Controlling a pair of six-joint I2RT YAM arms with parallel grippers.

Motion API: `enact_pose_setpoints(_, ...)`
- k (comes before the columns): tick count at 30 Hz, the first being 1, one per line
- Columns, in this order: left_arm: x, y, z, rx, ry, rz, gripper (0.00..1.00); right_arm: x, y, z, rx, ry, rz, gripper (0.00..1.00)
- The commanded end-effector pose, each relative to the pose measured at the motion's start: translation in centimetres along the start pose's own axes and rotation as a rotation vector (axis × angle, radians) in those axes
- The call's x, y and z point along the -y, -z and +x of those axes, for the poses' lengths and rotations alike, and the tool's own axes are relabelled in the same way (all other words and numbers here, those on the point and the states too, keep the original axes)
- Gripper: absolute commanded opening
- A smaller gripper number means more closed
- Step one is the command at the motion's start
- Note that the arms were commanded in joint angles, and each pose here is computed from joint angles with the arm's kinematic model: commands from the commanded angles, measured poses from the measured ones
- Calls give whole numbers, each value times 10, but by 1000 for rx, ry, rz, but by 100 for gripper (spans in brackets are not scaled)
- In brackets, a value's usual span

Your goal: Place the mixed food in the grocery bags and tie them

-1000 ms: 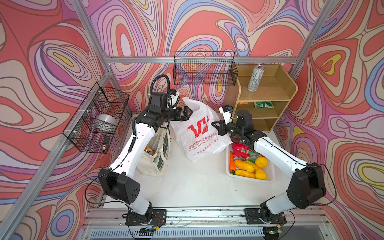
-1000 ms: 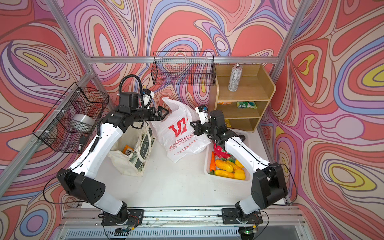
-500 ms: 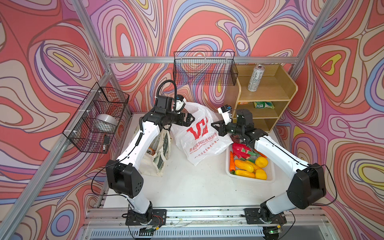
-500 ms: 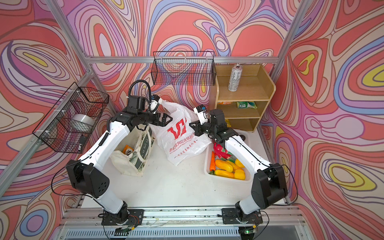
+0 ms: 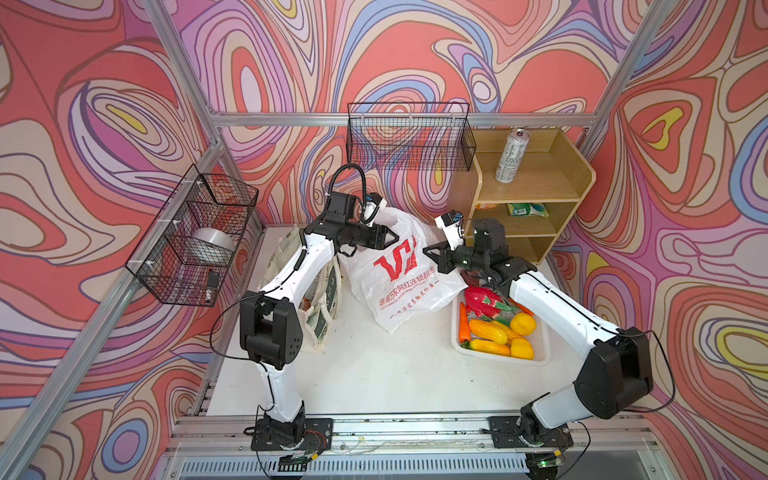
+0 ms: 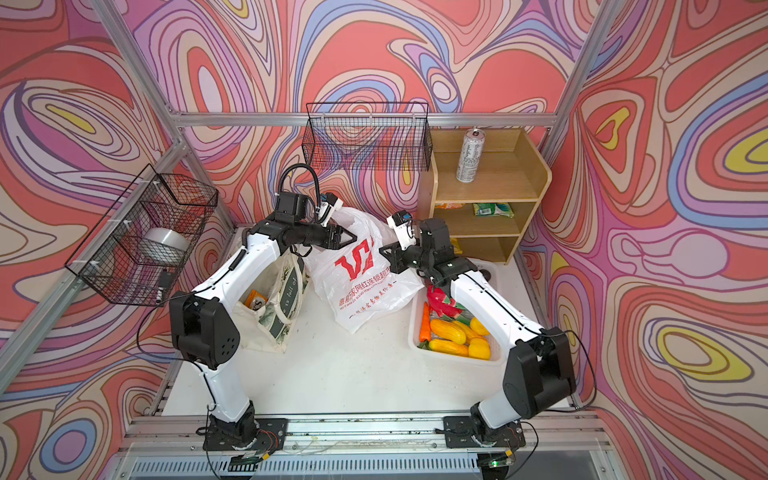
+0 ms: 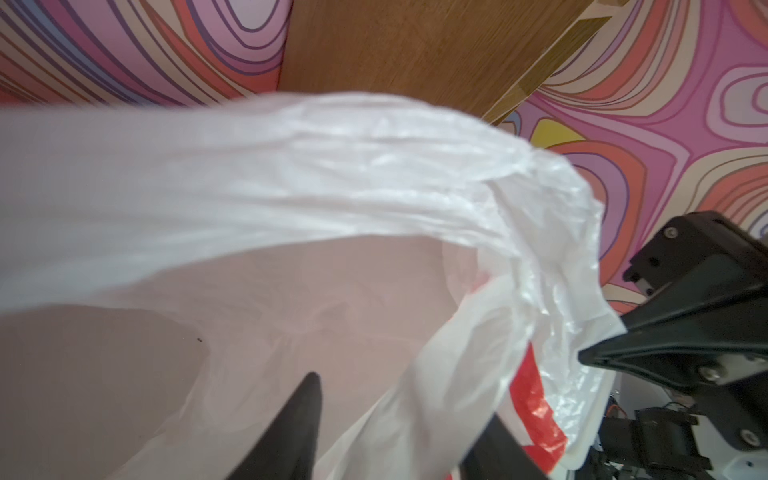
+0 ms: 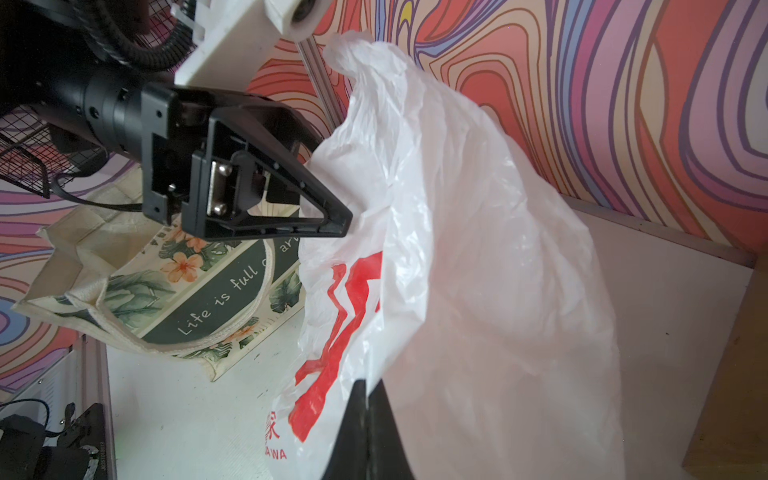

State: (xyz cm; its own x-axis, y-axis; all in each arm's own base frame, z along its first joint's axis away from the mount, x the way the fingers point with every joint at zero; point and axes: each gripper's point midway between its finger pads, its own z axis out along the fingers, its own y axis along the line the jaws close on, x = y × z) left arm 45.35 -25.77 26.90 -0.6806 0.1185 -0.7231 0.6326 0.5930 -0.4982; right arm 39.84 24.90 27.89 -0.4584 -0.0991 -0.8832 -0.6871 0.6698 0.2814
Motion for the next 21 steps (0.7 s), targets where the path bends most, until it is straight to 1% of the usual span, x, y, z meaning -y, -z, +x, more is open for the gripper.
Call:
enact_pose_setpoints(1, 21, 3, -3, 18, -10, 104, 0, -1, 7, -15, 35, 29, 18, 0)
enact_pose_setpoints(5, 41, 26, -16, 94, -28, 110, 0, 8, 3, -12, 19, 20, 57, 0)
enact_pose_setpoints(6, 47, 33, -22, 122, -27, 111, 0, 12, 1, -11, 6, 11, 74, 2)
enact_pose_setpoints(7, 53, 42, -30, 160, -20, 105, 0, 17, 0, -11, -8, -7, 100, 25)
enact_pose_setpoints(8, 56, 49, -35, 189, 0, 94, 0, 20, -1, -13, -20, -23, 115, 42)
enact_pose_setpoints(9, 62, 59, -46, 237, 12, 80, 0, 21, -1, -16, -23, -42, 127, 53)
enact_pose_setpoints(10, 65, 67, -52, 271, 34, 64, 0, 20, 2, -22, -13, -68, 132, 57)
enact_pose_setpoints(13, 70, 86, -61, 337, 78, 2, 0, 11, 18, -38, 33, -130, 130, 61)
enact_pose_setpoints(16, 71, 96, -62, 377, 128, -57, 0, -3, 33, -51, 68, -207, 111, 64)
enact_pose_setpoints(19, 79, 98, -61, 418, 159, -92, 0, -28, 32, -58, 74, -261, 96, 67)
enact_pose_setpoints(21, 83, 98, -60, 446, 182, -118, 0, -48, 26, -56, 65, -257, 98, 68)
